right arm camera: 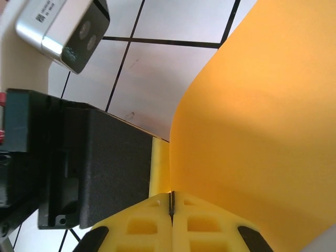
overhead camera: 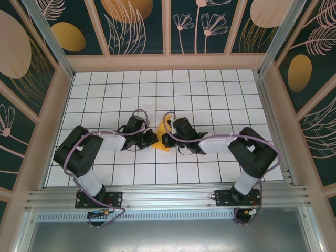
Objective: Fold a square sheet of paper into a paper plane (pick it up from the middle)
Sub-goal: Fold the triangle a second time at the center of the table.
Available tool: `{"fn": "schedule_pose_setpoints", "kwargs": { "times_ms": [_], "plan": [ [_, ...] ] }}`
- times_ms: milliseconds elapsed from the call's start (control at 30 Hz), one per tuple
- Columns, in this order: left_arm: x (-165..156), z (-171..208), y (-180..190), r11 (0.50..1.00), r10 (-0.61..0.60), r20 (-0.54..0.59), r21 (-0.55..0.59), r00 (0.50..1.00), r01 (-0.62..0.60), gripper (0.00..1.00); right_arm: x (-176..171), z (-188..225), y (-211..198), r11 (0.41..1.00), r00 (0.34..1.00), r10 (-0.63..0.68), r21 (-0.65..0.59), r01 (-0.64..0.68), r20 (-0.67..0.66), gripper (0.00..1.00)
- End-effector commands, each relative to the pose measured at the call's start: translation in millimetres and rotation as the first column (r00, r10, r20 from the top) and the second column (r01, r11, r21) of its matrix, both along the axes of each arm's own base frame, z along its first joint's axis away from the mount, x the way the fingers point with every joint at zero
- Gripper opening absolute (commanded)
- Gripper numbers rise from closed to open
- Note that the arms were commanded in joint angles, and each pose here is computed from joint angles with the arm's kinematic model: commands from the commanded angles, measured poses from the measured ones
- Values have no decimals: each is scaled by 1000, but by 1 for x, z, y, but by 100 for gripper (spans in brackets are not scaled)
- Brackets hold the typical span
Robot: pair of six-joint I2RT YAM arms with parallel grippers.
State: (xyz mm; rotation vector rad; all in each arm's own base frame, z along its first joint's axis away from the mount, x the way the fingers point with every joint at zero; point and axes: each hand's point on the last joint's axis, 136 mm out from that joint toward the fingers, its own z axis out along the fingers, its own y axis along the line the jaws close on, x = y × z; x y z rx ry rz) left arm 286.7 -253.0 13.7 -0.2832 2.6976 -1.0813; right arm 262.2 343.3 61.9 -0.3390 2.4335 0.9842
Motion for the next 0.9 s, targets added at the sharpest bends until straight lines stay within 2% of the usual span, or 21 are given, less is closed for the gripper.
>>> {"fn": "schedule_pose_setpoints", "kwargs": {
  "times_ms": [0, 533, 867],
  "plan": [
    [-7, -18, 7, 998, -16, -23, 60, 1000, 17, 9, 3, 0, -8, 1000, 1000, -10, -2, 10, -3, 2],
    [-9, -30, 13, 993, -30, -30, 111, 999, 33, 9, 15, -5, -19, 998, 999, 54, -43, -54, -4, 5],
    [-11, -32, 15, 992, -32, -37, 122, 999, 36, 9, 19, -14, -15, 985, 989, 149, -89, -148, 6, 6]
  ]
}}
